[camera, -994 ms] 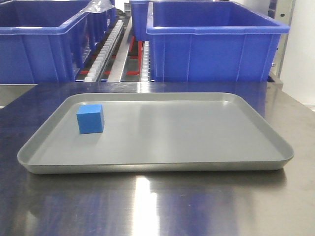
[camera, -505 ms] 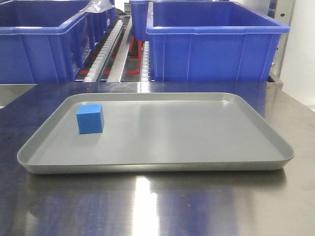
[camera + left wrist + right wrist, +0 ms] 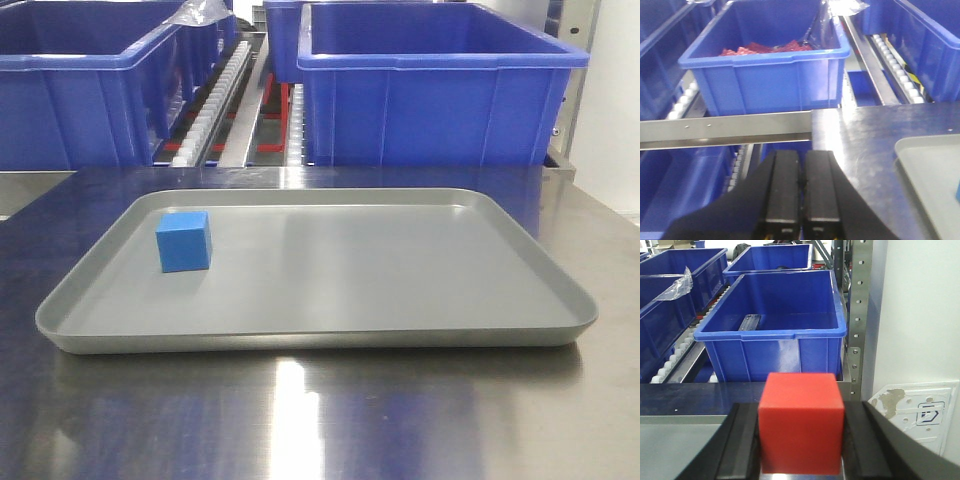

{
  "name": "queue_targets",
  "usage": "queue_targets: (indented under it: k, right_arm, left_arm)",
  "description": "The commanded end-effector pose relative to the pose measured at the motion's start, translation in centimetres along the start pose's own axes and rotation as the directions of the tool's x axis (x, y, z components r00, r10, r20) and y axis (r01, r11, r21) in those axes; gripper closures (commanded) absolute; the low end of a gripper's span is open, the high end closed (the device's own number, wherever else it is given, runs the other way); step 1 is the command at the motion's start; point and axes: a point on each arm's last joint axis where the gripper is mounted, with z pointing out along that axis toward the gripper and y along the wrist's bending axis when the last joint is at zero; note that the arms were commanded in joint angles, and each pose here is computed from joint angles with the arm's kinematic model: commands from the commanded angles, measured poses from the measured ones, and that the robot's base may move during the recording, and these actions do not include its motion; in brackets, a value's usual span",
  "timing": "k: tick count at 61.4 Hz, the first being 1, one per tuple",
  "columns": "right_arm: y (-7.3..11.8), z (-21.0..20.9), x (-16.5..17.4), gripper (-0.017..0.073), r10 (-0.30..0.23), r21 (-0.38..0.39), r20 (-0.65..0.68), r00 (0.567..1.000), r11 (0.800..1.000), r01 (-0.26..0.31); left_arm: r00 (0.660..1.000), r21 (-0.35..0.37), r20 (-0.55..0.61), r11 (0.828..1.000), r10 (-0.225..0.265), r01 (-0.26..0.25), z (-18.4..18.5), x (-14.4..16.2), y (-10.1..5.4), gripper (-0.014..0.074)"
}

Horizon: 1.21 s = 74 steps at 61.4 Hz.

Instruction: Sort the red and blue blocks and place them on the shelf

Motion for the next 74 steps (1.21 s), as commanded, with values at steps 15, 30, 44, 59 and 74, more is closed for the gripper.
queue_targets:
  k: [15, 30, 44, 59, 74]
  right_arm:
    - [0.1, -0.2, -1.6, 0.051, -0.019, -0.003, 0.107, 0.994, 1.0, 0.02]
    - [0.1, -0.2, -1.6, 0.051, -0.019, -0.003, 0.107, 0.994, 1.0, 0.02]
    - [0.1, -0.2, -1.6, 0.051, -0.019, -0.003, 0.107, 0.994, 1.0, 0.02]
    - [0.1, -0.2, -1.6, 0.051, -0.019, -0.003, 0.107, 0.994, 1.0, 0.02]
    - [0.1, -0.2, -1.6, 0.051, -0.019, -0.003, 0.107, 0.994, 1.0, 0.02]
  left_arm:
    - [0.99, 0.215, -0.096, 0.968, -0.108, 0.126, 5.9, -4.7, -3.7, 0.0469]
    - [0.921, 0.304, -0.384, 0.933, -0.067, 0.195, 11.2, -4.8, -8.6, 0.0468]
    - [0.756, 0.23, -0.649, 0.924, -0.088, 0.306, 15.3, -4.1, -12.8, 0.0467]
    - [0.573, 0.081, -0.812, 0.951, -0.111, 0.299, 18.7, -3.1, -14.9, 0.0367]
    - [0.434, -0.066, -0.88, 0.955, -0.192, 0.29, 21.1, -3.0, -16.0, 0.0064]
